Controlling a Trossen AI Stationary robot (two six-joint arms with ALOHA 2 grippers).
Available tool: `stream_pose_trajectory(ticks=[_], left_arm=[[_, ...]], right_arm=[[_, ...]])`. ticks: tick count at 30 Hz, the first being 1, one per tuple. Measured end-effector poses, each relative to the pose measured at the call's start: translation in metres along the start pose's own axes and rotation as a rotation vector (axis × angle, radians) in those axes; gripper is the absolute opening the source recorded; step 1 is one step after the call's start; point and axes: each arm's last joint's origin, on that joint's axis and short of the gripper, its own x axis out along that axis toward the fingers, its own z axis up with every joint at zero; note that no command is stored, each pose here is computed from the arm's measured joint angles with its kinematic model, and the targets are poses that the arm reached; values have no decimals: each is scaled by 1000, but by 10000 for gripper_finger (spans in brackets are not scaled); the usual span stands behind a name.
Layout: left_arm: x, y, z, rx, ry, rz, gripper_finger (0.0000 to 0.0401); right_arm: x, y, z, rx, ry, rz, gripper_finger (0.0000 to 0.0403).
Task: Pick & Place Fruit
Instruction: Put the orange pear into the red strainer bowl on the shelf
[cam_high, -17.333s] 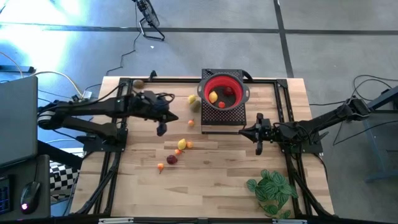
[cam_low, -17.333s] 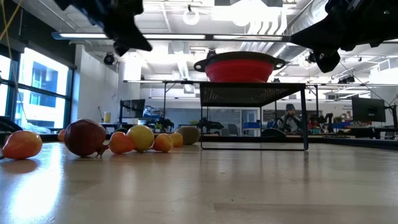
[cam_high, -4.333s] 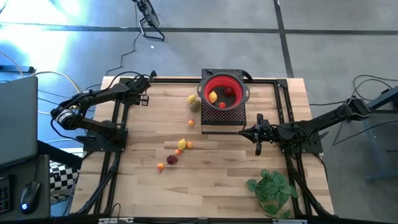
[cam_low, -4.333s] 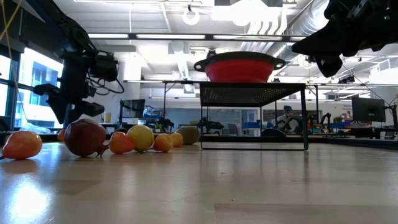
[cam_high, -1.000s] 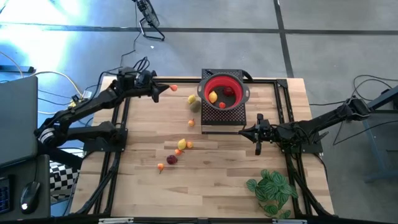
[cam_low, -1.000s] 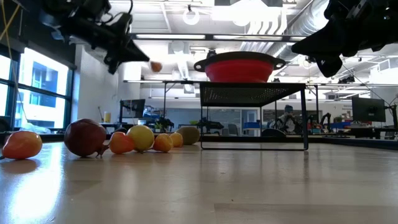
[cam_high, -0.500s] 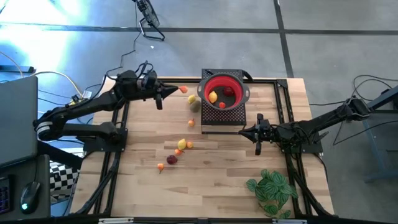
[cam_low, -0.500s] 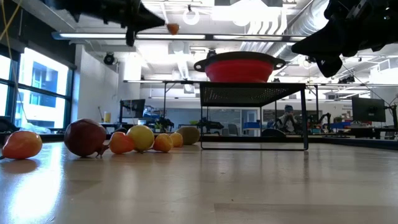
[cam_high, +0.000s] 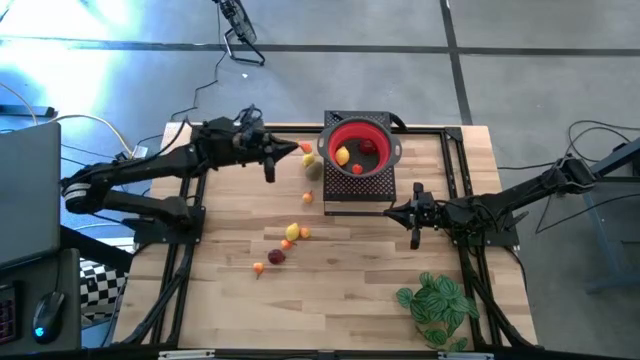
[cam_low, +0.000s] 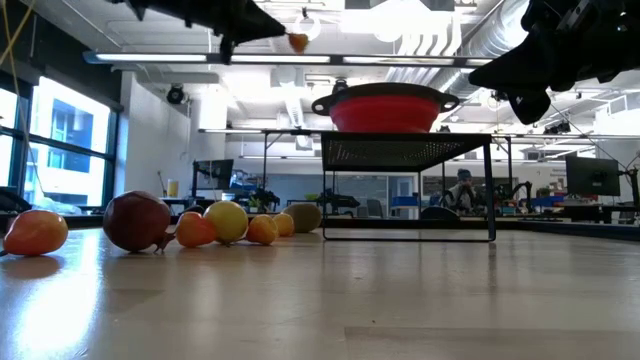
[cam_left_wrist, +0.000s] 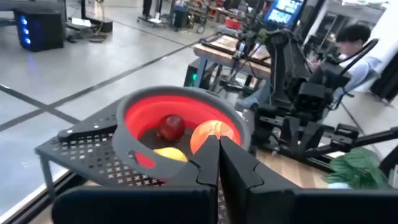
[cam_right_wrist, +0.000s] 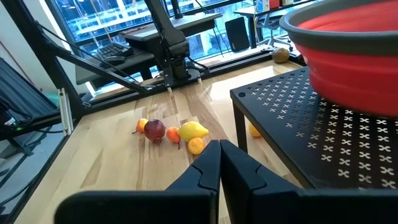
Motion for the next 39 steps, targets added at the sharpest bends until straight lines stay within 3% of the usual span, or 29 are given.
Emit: stream_pose_trajectory(ticks=[19, 30, 39], left_arm=[[93, -14, 40, 204, 124, -2, 0], [134, -9, 47, 274, 143, 120, 0], [156, -7, 59, 287, 240, 173, 0]], right_arm=[[0, -1, -3, -12, 25, -8, 2], [0, -1, -4, -9, 40, -14, 2], [0, -2, -5, -13, 44, -15, 2]])
